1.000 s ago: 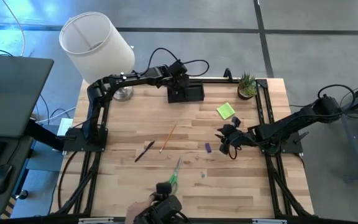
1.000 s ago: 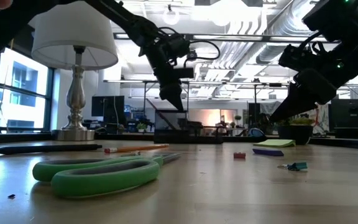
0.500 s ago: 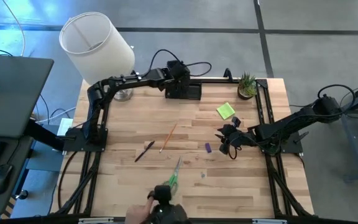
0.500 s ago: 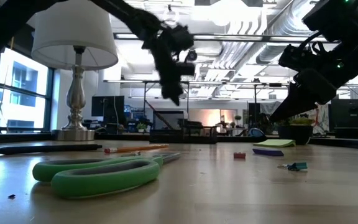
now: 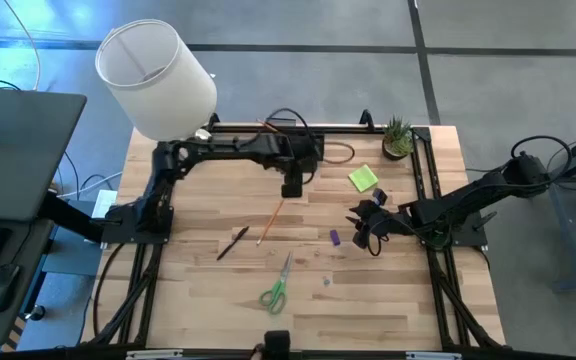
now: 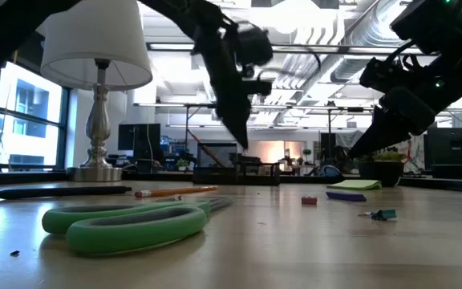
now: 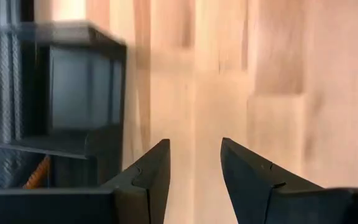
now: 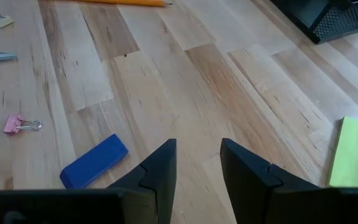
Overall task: Pick and place office supplies into organizer
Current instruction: Adjust the black desk organizer
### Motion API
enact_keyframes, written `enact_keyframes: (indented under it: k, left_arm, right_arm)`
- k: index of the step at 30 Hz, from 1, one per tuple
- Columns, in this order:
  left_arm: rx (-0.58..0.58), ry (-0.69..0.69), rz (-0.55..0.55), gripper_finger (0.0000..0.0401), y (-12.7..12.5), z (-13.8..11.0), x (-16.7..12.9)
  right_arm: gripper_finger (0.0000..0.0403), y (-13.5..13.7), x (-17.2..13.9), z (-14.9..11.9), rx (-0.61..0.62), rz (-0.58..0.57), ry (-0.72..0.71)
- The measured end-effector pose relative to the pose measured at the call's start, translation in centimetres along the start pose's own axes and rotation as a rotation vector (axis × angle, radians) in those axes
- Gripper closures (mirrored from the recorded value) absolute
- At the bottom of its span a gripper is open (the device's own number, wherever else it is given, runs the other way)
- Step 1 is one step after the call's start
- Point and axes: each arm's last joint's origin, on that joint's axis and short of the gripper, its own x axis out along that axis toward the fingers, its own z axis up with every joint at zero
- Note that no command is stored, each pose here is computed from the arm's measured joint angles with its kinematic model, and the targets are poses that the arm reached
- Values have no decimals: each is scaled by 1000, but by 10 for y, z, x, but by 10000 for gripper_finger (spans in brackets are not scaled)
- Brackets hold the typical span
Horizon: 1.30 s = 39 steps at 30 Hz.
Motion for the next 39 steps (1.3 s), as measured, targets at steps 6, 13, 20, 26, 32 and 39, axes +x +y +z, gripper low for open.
enact_keyframes:
  k: [6, 13, 20, 26, 32, 39]
  left_arm:
    - [-65, 39, 71, 281, 21, -8, 17]
    - [-137, -17, -36, 339, 64, -28, 28]
    - [-227, -118, -133, 396, 88, -36, 31]
    - [-233, -71, -170, 393, 83, -40, 39]
    - [-220, -35, -185, 396, 80, -43, 47]
    - [-213, -91, -180, 399, 81, -38, 52]
  right_arm:
    - [286, 0, 0, 0, 11, -1, 0]
    - [286, 0, 0, 0, -6, -8, -3]
    - [286, -1, 0, 0, -8, -17, -6]
    - [286, -1, 0, 0, -7, -34, -13]
    - [286, -1, 0, 1, -2, -43, -20]
    - [286, -1, 0, 2, 4, -47, -31]
